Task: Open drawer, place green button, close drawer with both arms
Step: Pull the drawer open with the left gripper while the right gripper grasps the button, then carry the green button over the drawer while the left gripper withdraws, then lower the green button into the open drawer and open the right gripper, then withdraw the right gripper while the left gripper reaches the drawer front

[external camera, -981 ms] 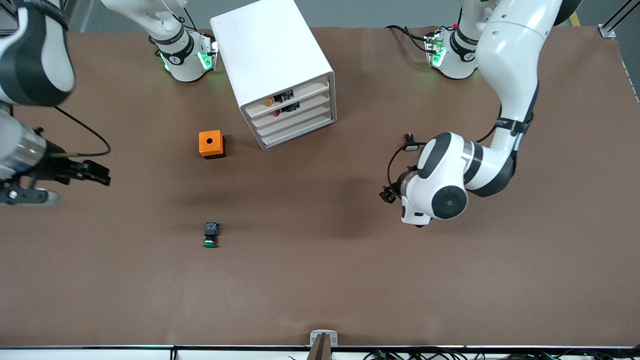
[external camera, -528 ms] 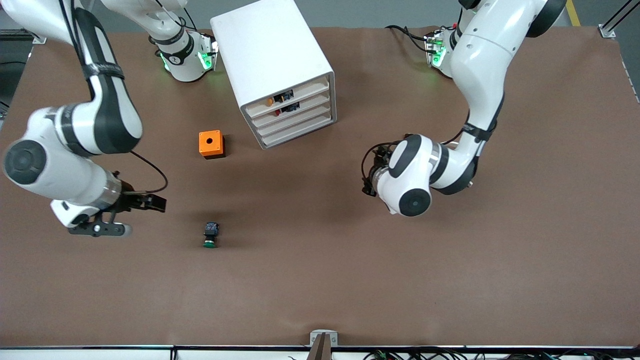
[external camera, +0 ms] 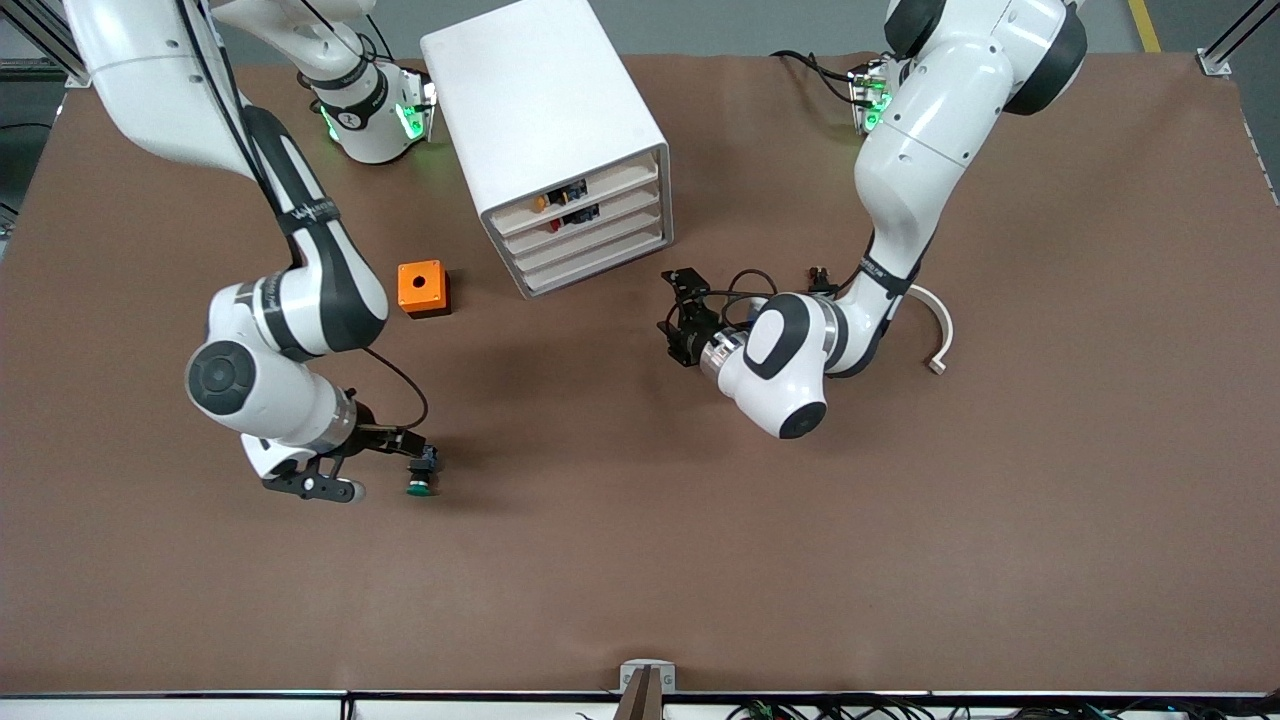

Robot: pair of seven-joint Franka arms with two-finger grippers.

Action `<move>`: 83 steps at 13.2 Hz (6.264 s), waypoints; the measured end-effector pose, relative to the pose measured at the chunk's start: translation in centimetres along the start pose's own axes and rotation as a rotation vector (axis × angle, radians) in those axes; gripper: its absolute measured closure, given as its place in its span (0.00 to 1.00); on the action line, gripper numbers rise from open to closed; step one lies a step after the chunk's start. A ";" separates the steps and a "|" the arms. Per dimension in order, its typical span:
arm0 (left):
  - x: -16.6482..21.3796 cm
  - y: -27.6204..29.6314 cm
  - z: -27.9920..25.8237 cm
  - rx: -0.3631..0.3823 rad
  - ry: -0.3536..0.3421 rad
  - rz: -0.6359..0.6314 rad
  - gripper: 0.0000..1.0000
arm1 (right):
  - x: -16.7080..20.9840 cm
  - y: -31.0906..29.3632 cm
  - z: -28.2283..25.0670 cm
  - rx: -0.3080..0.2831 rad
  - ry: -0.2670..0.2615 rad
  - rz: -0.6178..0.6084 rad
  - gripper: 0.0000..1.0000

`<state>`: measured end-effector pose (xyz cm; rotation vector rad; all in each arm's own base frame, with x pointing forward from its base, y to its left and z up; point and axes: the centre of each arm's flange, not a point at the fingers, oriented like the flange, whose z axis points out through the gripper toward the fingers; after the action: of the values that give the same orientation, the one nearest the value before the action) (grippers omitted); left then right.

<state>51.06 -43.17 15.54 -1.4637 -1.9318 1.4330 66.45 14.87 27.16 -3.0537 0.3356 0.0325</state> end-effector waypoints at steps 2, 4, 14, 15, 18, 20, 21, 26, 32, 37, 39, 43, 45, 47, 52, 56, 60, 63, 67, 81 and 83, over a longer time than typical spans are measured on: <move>-0.8 0.0 3.5 0.055 -0.014 -0.128 0.03 | -0.4 -0.9 2.8 0.000 -0.008 0.031 0.00; -1.4 -0.1 5.5 0.101 -0.041 -0.209 0.11 | -0.5 -1.2 4.6 -0.002 -0.009 0.044 0.02; -2.7 -1.4 13.7 0.202 -0.015 -0.298 0.56 | -0.6 -0.7 8.6 -0.078 0.005 -0.002 0.28; -2.5 -1.1 13.9 0.204 -0.015 -0.303 0.56 | -0.7 -0.9 8.6 -0.077 0.006 0.003 0.40; -2.9 -1.4 12.7 0.221 -0.025 -0.298 0.88 | -0.6 -1.2 8.4 -0.075 0.011 0.002 0.59; -2.8 -0.8 10.7 0.208 -0.051 -0.302 0.90 | -0.1 -1.3 7.7 -0.067 0.027 0.005 0.59; -2.8 -0.2 8.6 0.192 -0.080 -0.295 0.90 | 0.4 -1.3 7.2 -0.063 0.037 0.008 0.59; -0.4 3.0 -1.4 0.117 -0.222 -0.206 0.90 | 0.6 -2.1 3.5 -0.054 -0.007 0.097 0.59; -1.1 3.1 -3.1 0.077 -0.259 -0.129 0.39 | -7.0 -11.1 -5.4 -0.090 -0.084 0.427 0.59; -0.1 2.8 -12.3 -0.087 -0.301 -0.088 0.00 | -15.2 -18.4 -9.1 -0.121 -0.106 0.698 0.59; 2.1 2.3 -18.6 -0.200 -0.314 -0.097 0.00 | -17.8 -20.3 -8.0 -0.150 -0.109 0.786 0.59; 5.3 0.3 -25.8 -0.388 -0.208 -0.028 0.00 | -22.8 -24.2 -6.2 -0.158 -0.090 0.887 0.59; 5.9 -0.8 -26.4 -0.426 -0.078 0.044 0.00 | -24.1 -26.0 -4.9 -0.115 -0.080 0.932 0.59; 6.7 -1.6 -26.7 -0.434 0.047 0.128 0.00 | -25.2 -27.5 -2.3 -0.088 -0.080 0.972 0.59; 8.7 -3.7 -29.2 -0.430 0.301 0.483 0.00 | -26.0 -28.8 2.0 -0.067 -0.086 1.019 0.59; 9.7 -5.0 -30.0 -0.369 0.511 0.695 0.00 | -25.7 -28.9 1.9 -0.063 -0.085 1.031 0.48; 8.6 -4.8 -28.4 -0.293 0.602 0.948 0.00 | -23.7 -29.0 -2.2 -0.084 -0.078 1.005 0.07; 6.9 -4.7 -26.8 -0.263 0.654 1.103 0.00 | -17.7 -24.8 -9.0 -0.134 -0.101 0.795 0.00; 2.9 -4.0 -21.7 -0.240 0.738 1.272 0.00 | -8.4 -14.3 -17.2 -0.140 -0.158 0.527 0.00; -7.6 -3.0 -0.3 -0.276 0.875 1.386 0.00 | -6.2 6.6 -33.7 -0.093 -0.005 -0.004 0.00; -8.2 -3.6 1.7 -0.265 0.855 1.381 0.00 | -6.9 7.6 -34.9 -0.097 0.012 -0.070 0.00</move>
<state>51.39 -50.97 20.31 -3.0680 -0.4475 0.5221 58.57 6.44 61.62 -3.1602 0.2342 0.0281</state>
